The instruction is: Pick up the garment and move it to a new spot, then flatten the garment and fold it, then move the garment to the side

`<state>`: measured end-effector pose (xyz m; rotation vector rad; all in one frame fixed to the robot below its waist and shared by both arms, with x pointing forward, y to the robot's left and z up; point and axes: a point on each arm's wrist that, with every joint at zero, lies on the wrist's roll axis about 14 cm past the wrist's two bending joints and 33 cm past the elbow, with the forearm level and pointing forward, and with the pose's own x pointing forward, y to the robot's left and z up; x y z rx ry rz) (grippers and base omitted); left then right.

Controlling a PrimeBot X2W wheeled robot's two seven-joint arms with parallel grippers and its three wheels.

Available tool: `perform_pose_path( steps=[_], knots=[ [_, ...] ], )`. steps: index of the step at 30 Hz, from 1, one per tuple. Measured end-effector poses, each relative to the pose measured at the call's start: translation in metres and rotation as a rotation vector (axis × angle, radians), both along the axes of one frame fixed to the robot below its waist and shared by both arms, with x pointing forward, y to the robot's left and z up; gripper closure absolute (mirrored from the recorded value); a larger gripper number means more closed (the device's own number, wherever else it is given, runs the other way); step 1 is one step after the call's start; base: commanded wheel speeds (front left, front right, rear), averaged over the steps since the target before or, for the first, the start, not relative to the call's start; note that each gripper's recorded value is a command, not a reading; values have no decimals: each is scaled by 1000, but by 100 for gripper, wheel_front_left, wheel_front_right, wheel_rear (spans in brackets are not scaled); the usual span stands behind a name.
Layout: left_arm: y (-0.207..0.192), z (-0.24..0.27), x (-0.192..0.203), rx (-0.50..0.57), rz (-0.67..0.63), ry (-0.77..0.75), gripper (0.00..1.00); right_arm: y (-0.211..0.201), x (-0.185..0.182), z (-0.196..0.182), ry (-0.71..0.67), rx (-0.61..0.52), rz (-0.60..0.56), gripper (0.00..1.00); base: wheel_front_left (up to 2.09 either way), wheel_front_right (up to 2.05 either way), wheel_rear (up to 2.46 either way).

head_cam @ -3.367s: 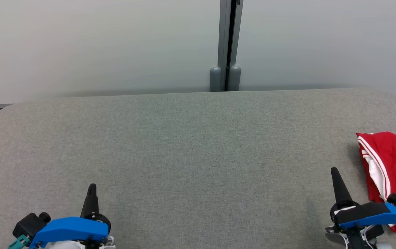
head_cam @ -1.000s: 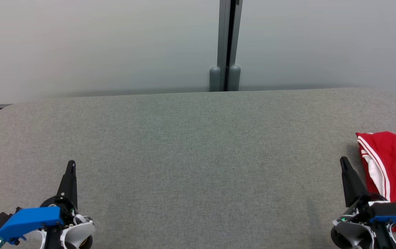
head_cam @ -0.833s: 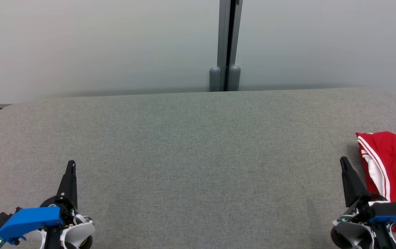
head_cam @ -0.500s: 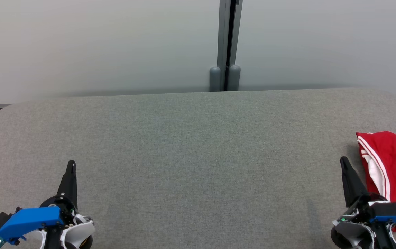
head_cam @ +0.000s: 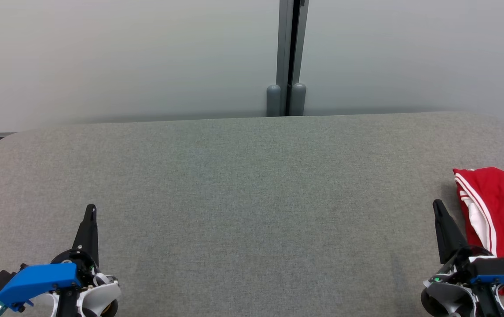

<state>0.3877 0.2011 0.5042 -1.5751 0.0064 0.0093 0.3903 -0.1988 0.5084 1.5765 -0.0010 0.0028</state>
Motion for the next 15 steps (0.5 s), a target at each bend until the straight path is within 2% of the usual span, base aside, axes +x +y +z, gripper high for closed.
perform_pose_path(
  steps=[15],
  knots=[
    [0, 0, 0, -1, 0, 0, 100, 0, 0, 0, 0, 0, 1, 100, 0, 0, 0]
  ],
)
